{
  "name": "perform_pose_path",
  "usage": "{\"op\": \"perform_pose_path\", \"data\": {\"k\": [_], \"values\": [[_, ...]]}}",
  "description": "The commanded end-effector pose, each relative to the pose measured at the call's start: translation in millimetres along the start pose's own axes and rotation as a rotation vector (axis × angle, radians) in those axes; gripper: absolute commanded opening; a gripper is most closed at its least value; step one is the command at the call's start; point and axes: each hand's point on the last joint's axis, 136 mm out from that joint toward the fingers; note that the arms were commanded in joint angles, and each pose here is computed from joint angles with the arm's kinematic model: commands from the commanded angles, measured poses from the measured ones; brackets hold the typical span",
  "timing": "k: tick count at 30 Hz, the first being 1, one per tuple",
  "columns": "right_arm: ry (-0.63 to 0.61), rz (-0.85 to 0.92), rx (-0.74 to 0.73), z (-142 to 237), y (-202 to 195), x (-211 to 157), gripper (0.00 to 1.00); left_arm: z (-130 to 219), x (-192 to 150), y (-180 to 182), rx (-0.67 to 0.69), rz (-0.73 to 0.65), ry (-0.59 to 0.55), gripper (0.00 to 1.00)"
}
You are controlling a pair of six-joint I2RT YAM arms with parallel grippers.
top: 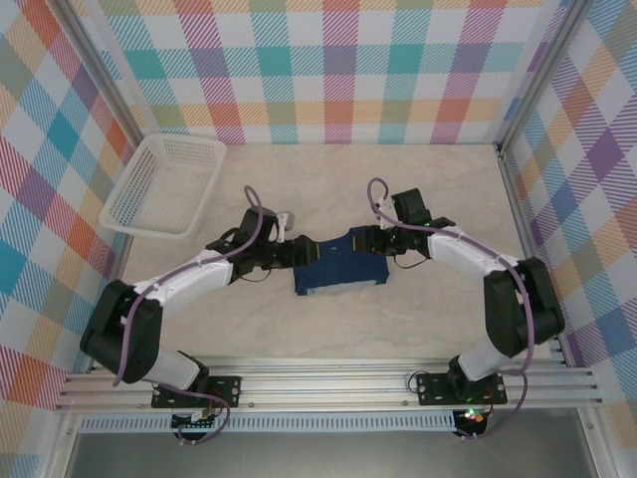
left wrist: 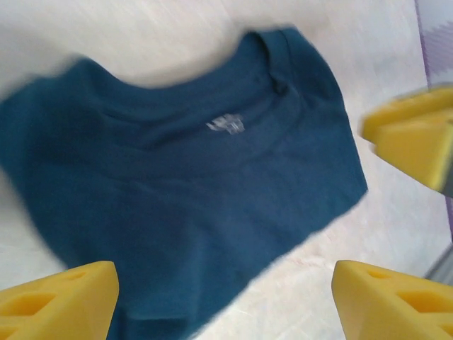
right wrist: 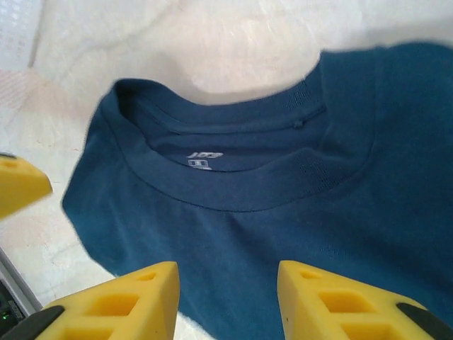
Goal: Fold the inside-out t-shirt
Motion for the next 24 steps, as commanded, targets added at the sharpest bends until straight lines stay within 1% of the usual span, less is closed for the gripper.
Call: {"op": "perform_pose_path", "data": {"k": [1, 3, 5, 7, 10, 13, 15, 17, 20, 21, 24], "values": [[0.017, -0.079, 0.057, -13.9, -0.1, -1.5, 0.4, -11.6, -12.0, -31.3, -0.144, 0.005, 0.084, 0.79], [0.067, -0.115, 0.022, -22.5, -10.7, -11.7, 0.38, -18.9, -14.5, -28.3, -0.138, 0.016, 0.1, 0.78], [0.109, -0.135, -0.016, -29.0, -21.0, -23.1, 0.36, -24.7, -15.4, -17.4, -0.1, 0.019, 0.099, 0.78], [0.154, -0.156, -0.054, -33.9, -31.1, -36.0, 0.35, -30.8, -14.9, 4.1, -0.011, 0.021, 0.084, 0.78], [0.203, -0.164, -0.113, -35.9, -43.9, -50.1, 0.34, -36.1, -19.9, 43.4, 0.139, 0.045, 0.099, 0.77], [0.222, -0.142, -0.148, -34.0, -50.0, -54.3, 0.34, -30.4, -26.0, 80.6, 0.279, 0.063, 0.098, 0.76], [0.218, -0.113, -0.136, -33.0, -47.1, -50.5, 0.36, -26.2, -26.2, 92.6, 0.322, 0.058, 0.086, 0.76], [0.2, -0.078, -0.099, -30.2, -38.6, -42.1, 0.38, -21.4, -22.6, 94.8, 0.343, 0.045, 0.077, 0.77], [0.151, -0.023, -0.058, -16.3, -22.9, -27.2, 0.4, -8.8, -12.4, 79.1, 0.31, 0.014, 0.034, 0.78], [0.133, -0.007, -0.057, -9.7, -18.9, -23.7, 0.41, -1.0, -15.6, 76.5, 0.309, 0.018, 0.039, 0.78], [0.097, 0.016, -0.065, 5.3, -12.2, -20.1, 0.43, 15.1, -18.9, 45.7, 0.187, 0.014, 0.026, 0.78]]}}
Point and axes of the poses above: each hand's point on the last joint's axis, 136 mm out from that joint toward the fingers, its own z axis back along the fingers, its own y axis along the line the jaws close on, x = y × z, and after that the axes turned 12 degrees about z, right-handed
